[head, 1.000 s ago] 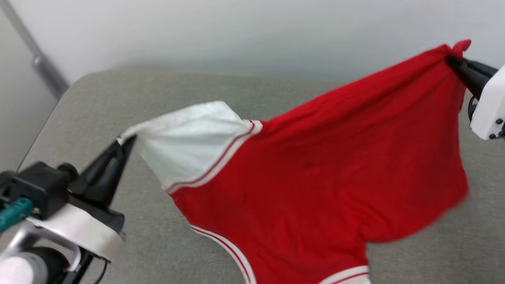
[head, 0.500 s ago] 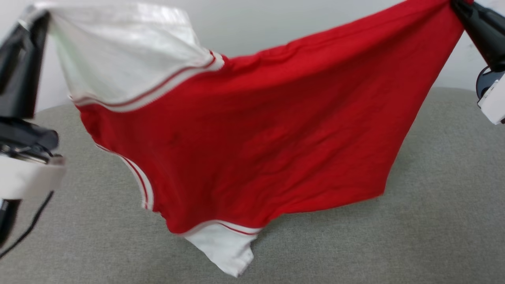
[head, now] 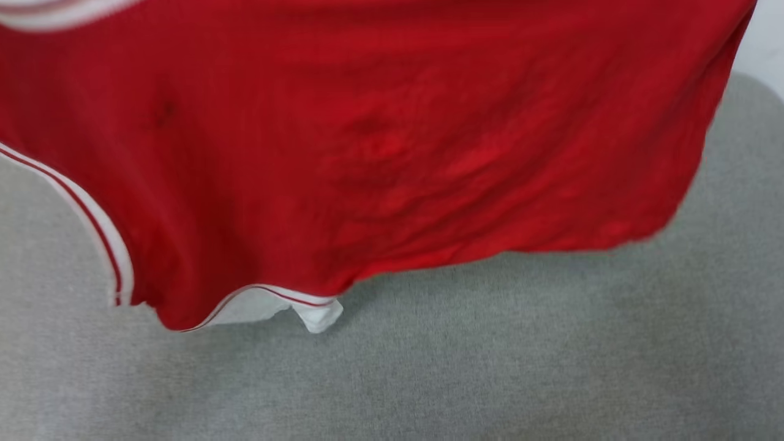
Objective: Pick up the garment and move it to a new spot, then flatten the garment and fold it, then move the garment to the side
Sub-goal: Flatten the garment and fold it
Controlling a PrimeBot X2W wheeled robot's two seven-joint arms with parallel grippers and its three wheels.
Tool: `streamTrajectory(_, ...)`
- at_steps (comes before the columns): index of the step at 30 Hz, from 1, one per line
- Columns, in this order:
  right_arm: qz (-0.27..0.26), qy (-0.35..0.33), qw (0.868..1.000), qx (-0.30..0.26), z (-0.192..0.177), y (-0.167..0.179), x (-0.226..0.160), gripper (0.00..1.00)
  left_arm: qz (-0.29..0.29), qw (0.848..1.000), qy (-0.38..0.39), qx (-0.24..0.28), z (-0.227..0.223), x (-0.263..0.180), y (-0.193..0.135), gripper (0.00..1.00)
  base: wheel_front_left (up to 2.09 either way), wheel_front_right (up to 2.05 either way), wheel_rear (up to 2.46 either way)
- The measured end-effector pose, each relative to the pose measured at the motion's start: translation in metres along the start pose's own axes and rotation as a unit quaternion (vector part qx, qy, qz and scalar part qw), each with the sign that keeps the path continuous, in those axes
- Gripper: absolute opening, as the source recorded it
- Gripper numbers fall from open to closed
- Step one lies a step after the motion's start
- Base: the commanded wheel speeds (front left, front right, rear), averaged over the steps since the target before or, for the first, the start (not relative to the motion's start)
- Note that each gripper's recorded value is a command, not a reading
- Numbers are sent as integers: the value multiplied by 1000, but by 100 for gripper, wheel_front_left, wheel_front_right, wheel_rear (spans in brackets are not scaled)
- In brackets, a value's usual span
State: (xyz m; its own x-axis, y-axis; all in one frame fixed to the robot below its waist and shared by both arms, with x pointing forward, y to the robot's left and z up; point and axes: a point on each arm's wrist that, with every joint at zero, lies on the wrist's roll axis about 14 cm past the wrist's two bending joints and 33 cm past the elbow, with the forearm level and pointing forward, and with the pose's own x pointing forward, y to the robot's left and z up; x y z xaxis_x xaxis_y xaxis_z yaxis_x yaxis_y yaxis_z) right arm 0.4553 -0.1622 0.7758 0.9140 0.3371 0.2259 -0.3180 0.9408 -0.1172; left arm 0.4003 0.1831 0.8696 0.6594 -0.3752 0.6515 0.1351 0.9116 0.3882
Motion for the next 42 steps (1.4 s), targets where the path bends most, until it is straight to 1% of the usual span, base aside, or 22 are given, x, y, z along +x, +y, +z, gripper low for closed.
streamTrajectory(6,-10,0,1000,-3,-27,-16,42,0,-28,999,24,26,-50,36,4,0,0,0,0)
streamTrajectory(9,-19,-5,1000,-8,-39,-27,67,0,-30,999,25,33,-72,56,9,0,0,0,0)
streamTrajectory(12,-31,-12,999,-21,-53,-40,95,0,-20,999,21,27,-99,77,16,0,0,0,0)
streamTrajectory(14,-42,-6,998,-44,-66,-50,112,0,-19,999,24,22,-120,89,15,0,0,0,0)
streamTrajectory(18,-65,-11,996,-53,-86,-72,147,0,1,1000,8,11,-149,114,19,0,0,0,0)
streamTrajectory(21,-70,-25,995,-61,-96,-78,174,0,25,1000,0,8,-172,129,30,0,0,0,0)
streamTrajectory(25,-71,-24,996,-56,-125,-78,203,0,42,999,16,8,-218,134,38,0,0,0,0)
streamTrajectory(30,-61,-8,997,-56,-176,-67,225,0,44,998,50,-3,-272,124,30,0,0,0,0)
streamTrajectory(33,-49,14,998,-47,-212,-53,230,0,35,995,88,-17,-306,105,17,0,0,0,0)
streamTrajectory(36,-33,54,997,-40,-258,-37,218,0,14,988,149,-41,-346,72,-10,0,0,0,0)
streamTrajectory(38,-22,70,996,-46,-279,-28,207,0,-2,982,183,-52,-362,50,-29,0,0,0,0)
streamTrajectory(40,-9,90,995,-43,-299,-16,193,0,-15,973,218,-75,-376,22,-50,0,0,0,0)
streamTrajectory(42,0,108,994,-25,-318,-3,175,0,-24,961,257,-95,-388,-13,-69,0,0,0,0)
